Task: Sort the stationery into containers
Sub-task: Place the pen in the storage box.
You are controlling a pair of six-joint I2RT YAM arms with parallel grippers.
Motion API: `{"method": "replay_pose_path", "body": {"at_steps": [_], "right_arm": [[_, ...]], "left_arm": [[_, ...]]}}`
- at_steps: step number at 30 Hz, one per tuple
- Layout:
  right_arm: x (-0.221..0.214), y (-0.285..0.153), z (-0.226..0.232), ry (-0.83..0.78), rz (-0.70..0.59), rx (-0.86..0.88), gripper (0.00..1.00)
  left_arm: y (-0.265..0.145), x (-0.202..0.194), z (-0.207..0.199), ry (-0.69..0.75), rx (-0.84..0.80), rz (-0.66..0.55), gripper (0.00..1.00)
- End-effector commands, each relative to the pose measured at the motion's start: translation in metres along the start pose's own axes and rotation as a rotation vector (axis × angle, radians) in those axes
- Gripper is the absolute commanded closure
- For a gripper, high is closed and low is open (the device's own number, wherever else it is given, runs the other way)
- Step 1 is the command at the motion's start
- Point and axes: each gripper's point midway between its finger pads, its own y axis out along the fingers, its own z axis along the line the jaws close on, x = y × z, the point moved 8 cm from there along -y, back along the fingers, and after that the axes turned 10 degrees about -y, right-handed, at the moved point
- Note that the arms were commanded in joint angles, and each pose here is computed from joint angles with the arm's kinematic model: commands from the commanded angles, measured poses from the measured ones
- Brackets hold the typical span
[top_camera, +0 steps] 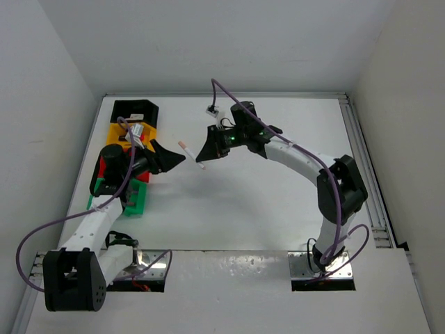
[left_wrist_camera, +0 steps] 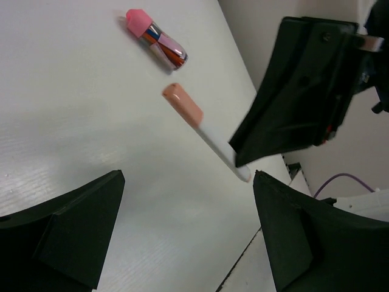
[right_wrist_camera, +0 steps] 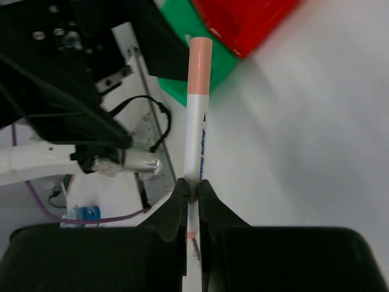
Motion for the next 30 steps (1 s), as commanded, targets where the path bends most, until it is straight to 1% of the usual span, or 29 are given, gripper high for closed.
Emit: {"method": "replay_pose_path", "body": {"at_steps": [1, 7, 10, 11, 13, 14, 16, 17, 18, 19, 21, 22, 23, 25, 26, 28, 29, 30], "right_arm": [[0.018, -0.01, 0.035, -0.033, -0.067, 0.113, 1.0], [0.016, -0.005, 0.055, -0.046, -0.051, 0.161, 1.0], [0.013, -0.001, 0.06, -0.049, -0.038, 0.178, 1.0], [0.012, 0.002, 0.063, -0.052, -0.033, 0.184, 1.0], [0.012, 0.006, 0.064, -0.053, -0.029, 0.187, 1.0], [0.012, 0.008, 0.066, -0.057, -0.028, 0.191, 1.0], [0.015, 0.011, 0.066, -0.06, -0.029, 0.191, 1.0], [0.017, 0.012, 0.068, -0.065, -0.034, 0.194, 1.0], [0.018, 0.013, 0.068, -0.063, -0.034, 0.192, 1.0], [0.019, 0.013, 0.067, -0.061, -0.036, 0.192, 1.0], [0.023, 0.014, 0.066, -0.071, -0.04, 0.188, 0.99], [0.022, 0.014, 0.065, -0.073, -0.035, 0.181, 0.91], [0.023, 0.011, 0.064, -0.071, -0.031, 0.169, 0.69], [0.026, 0.0, 0.055, -0.072, -0.048, 0.142, 0.59], [0.027, -0.013, 0.044, -0.057, -0.063, 0.115, 0.55], [0.021, -0.026, 0.03, -0.037, -0.065, 0.08, 0.54], [0.019, -0.033, 0.025, -0.032, -0.068, 0.061, 0.54], [0.019, -0.046, 0.012, -0.052, -0.08, 0.018, 0.54]], "left_arm": [[0.004, 0.016, -0.014, -0.011, -0.039, -0.058, 0.07], [0.008, 0.024, -0.018, -0.035, -0.066, -0.082, 0.11], [0.008, 0.029, -0.023, -0.037, -0.088, -0.092, 0.21], [0.009, 0.029, -0.023, -0.042, -0.094, -0.092, 0.28], [0.009, 0.03, -0.026, -0.052, -0.113, -0.089, 0.37], [0.008, 0.029, -0.027, -0.053, -0.118, -0.087, 0.46], [0.007, 0.028, -0.029, -0.058, -0.132, -0.076, 0.58], [0.007, 0.028, -0.03, -0.059, -0.136, -0.069, 0.76], [0.006, 0.027, -0.031, -0.064, -0.142, -0.061, 0.86], [0.006, 0.027, -0.032, -0.068, -0.139, -0.062, 1.0], [0.004, 0.028, -0.035, -0.046, -0.148, -0.06, 1.0], [0.002, 0.03, -0.036, -0.036, -0.143, -0.059, 1.0], [0.001, 0.034, -0.038, 0.006, -0.143, -0.061, 1.0], [-0.005, 0.04, -0.034, 0.033, -0.104, -0.037, 1.0], [-0.007, 0.048, -0.032, 0.11, -0.058, 0.013, 1.0], [-0.013, 0.055, -0.032, 0.236, 0.006, 0.105, 1.0], [-0.022, 0.049, -0.022, 0.351, 0.078, 0.206, 1.0], [-0.024, 0.069, -0.033, 0.47, 0.099, 0.212, 1.0]]}}
